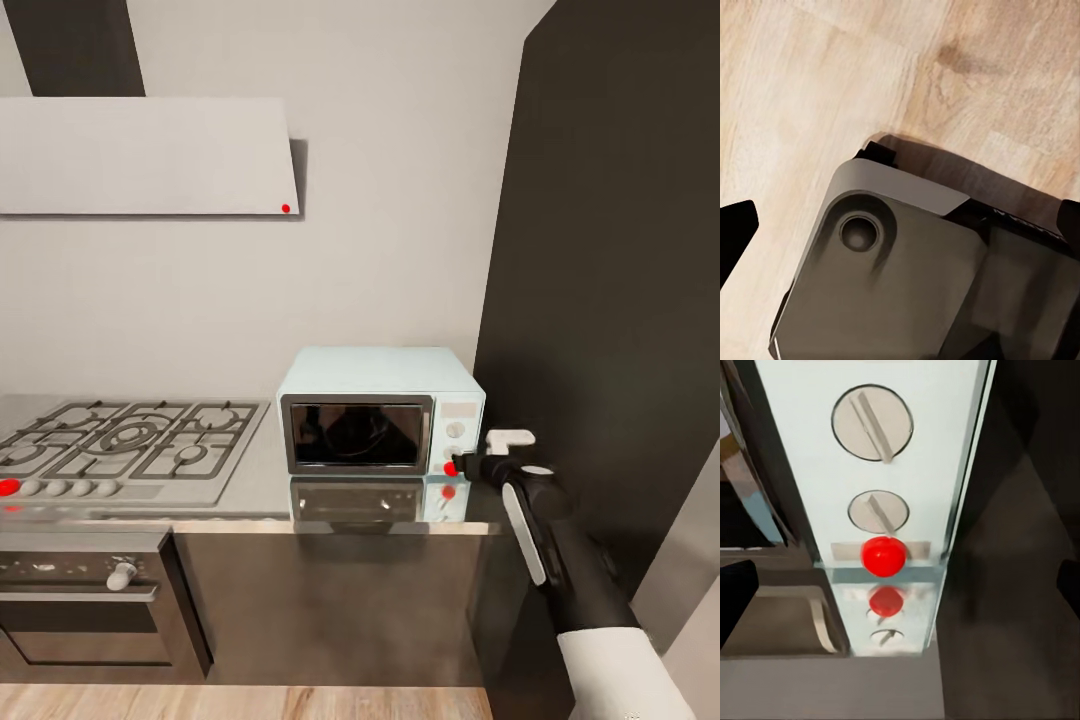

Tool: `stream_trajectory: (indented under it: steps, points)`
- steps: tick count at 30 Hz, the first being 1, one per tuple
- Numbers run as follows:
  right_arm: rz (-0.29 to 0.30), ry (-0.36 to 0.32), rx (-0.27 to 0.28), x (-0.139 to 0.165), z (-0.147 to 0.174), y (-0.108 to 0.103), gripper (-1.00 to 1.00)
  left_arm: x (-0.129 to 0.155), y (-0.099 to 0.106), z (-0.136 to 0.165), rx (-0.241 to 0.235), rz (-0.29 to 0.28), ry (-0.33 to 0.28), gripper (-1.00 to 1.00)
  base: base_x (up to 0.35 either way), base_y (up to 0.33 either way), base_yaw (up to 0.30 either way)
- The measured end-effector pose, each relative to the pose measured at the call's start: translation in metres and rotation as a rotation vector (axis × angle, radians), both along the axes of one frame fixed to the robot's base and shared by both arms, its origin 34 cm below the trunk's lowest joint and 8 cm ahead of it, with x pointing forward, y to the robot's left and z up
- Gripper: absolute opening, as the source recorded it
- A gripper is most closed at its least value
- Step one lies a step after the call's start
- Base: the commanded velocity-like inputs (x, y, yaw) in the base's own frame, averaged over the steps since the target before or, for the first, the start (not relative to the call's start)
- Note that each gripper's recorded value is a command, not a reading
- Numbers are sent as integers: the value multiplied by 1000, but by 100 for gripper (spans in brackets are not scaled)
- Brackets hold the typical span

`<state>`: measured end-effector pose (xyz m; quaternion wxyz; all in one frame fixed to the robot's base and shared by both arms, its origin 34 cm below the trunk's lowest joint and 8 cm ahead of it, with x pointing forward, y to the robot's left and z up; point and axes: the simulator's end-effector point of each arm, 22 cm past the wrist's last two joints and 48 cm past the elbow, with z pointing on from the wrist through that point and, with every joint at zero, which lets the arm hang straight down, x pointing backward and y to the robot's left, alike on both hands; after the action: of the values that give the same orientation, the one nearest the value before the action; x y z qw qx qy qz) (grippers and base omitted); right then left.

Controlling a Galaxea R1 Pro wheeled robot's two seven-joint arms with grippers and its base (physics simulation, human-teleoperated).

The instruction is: In the kitchen, take the popcorn bag from the countertop, put it into the microwave, and heat it until the popcorn is cooked so the cooked popcorn ends up inside the bag.

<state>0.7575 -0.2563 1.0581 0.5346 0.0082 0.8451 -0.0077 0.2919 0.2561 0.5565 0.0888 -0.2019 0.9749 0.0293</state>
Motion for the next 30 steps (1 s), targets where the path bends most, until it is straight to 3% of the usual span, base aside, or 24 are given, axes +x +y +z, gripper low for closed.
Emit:
stream_trajectory:
  steps: [6, 16, 22, 30]
  points:
    - [-3, -11, -3, 14, -57, -3, 100, 0, 0, 0, 0, -1, 0, 100, 0, 0, 0]
    - [-3, -54, -6, 19, -79, -3, 100, 0, 0, 0, 0, -1, 0, 100, 0, 0, 0]
    - [-1, -15, -9, 15, -103, 0, 100, 0, 0, 0, 1, -1, -1, 100, 0, 0, 0]
    - [-4, -33, -15, 16, -102, -3, 100, 0, 0, 0, 1, -1, -1, 100, 0, 0, 0]
